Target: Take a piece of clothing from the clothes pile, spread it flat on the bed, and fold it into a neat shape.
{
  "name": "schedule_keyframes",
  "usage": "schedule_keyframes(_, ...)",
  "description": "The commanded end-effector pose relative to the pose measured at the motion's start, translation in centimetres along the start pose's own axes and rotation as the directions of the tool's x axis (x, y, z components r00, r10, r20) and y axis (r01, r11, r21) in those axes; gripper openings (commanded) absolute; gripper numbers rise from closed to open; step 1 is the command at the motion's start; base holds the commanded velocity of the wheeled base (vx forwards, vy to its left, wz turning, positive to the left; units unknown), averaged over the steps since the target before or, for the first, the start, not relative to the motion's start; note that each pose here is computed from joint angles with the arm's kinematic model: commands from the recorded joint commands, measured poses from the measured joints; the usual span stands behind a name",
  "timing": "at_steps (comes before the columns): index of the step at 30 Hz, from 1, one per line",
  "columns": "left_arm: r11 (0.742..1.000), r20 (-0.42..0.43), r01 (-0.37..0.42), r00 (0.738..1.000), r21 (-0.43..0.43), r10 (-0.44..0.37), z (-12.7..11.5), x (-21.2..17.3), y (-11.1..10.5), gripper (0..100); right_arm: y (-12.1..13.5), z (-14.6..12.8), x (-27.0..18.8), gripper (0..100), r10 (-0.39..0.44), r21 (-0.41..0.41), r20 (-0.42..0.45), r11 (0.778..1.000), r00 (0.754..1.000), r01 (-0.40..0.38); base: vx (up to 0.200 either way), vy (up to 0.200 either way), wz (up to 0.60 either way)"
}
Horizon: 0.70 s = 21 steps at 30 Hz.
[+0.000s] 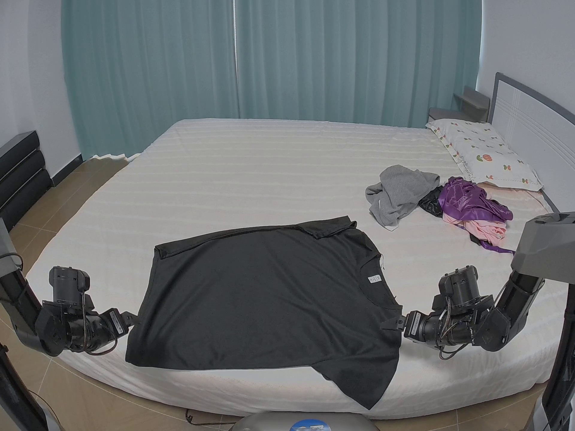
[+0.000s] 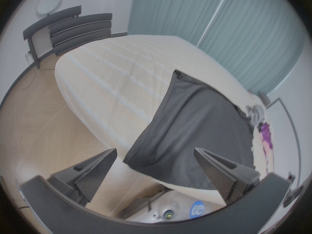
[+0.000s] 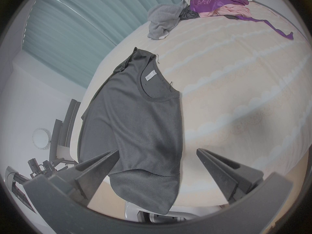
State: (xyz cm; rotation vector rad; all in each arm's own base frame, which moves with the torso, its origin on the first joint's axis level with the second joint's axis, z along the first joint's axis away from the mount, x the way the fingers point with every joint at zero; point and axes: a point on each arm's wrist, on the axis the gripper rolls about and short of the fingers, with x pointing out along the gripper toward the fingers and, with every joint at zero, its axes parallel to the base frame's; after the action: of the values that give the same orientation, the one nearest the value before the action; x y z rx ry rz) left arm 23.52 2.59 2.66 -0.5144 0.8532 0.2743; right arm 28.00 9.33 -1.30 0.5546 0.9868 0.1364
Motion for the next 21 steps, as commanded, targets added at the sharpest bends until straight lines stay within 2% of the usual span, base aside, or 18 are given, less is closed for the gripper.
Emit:
schedule_keyframes(1,0.996,0.068,0.079,0.995,-0.045,-0.076,1.52,-0.98,-0.97,100,-0.11,-0.28,-0.52,100,0.010,0.011,0.006,1.000,1.000,-0.010,0.000,0.000,0.00)
schedule_keyframes(10,0.995,0.062,0.082,0.995,-0.060,-0.078,1.76,-0.76,-0.98,100,-0.11,-0.25,-0.66,100,0.014,0.053,0.011,0.998,1.000,-0.015,0.000,0.000,0.00)
schedule_keyframes(21,0.994,0.060,0.081,0.995,-0.076,-0.076,1.74,-0.65,-1.00,100,-0.20,-0.39,-0.75,100,0.011,0.069,0.007,0.998,1.000,-0.012,0.000,0.200,0.00)
